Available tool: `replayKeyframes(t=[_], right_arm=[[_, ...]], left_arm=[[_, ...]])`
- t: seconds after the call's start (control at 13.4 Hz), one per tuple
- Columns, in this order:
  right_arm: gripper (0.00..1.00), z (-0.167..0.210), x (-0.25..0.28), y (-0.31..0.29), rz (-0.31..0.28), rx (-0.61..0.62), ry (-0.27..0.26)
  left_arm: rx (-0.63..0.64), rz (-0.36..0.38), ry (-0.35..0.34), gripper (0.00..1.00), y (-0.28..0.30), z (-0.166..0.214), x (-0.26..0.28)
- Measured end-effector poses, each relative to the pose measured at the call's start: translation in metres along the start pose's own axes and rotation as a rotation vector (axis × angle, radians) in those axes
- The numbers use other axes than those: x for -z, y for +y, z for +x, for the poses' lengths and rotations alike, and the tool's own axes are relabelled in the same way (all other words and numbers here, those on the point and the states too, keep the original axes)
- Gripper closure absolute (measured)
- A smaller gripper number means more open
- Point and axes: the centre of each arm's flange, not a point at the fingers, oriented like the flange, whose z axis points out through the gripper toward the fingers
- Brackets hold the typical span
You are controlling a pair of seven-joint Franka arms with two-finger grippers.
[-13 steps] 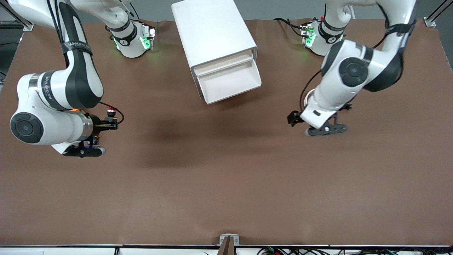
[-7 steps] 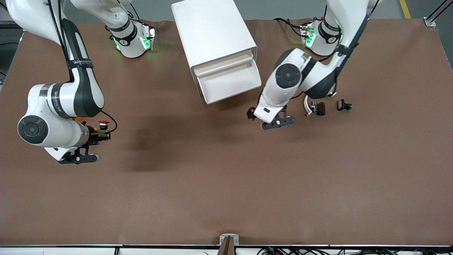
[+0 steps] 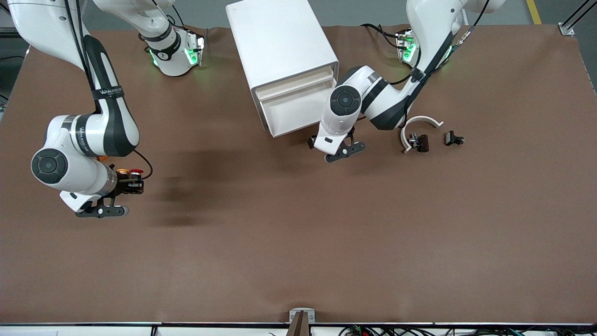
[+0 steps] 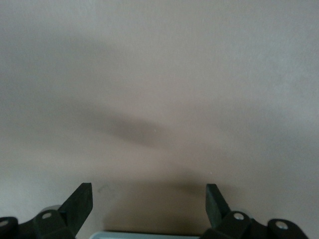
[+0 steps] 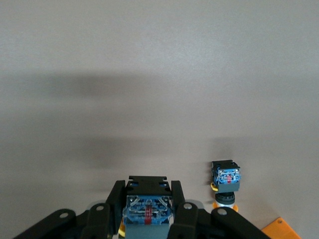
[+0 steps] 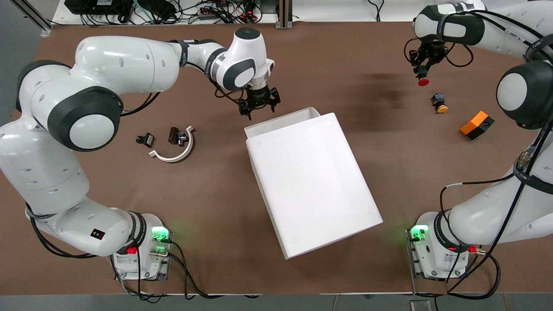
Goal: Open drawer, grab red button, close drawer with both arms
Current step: 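Push the drawer shut with the left gripper while the right gripper lowers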
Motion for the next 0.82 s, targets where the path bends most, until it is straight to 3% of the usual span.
replayKeyframes(t=[0.37, 0.82], right_arm=[[0.58, -0.015, -0.044, 0.004, -0.005, 0.002, 0.017], [0.58, -0.024, -0.091, 0.017, -0.005, -0.017, -0.023]], left_arm=[[0.028, 0.038, -0.097, 0.0, 0.008, -0.038, -0.004], [-0.013, 0.072, -0.191, 0.0, 0.018, -0.091, -0.009]])
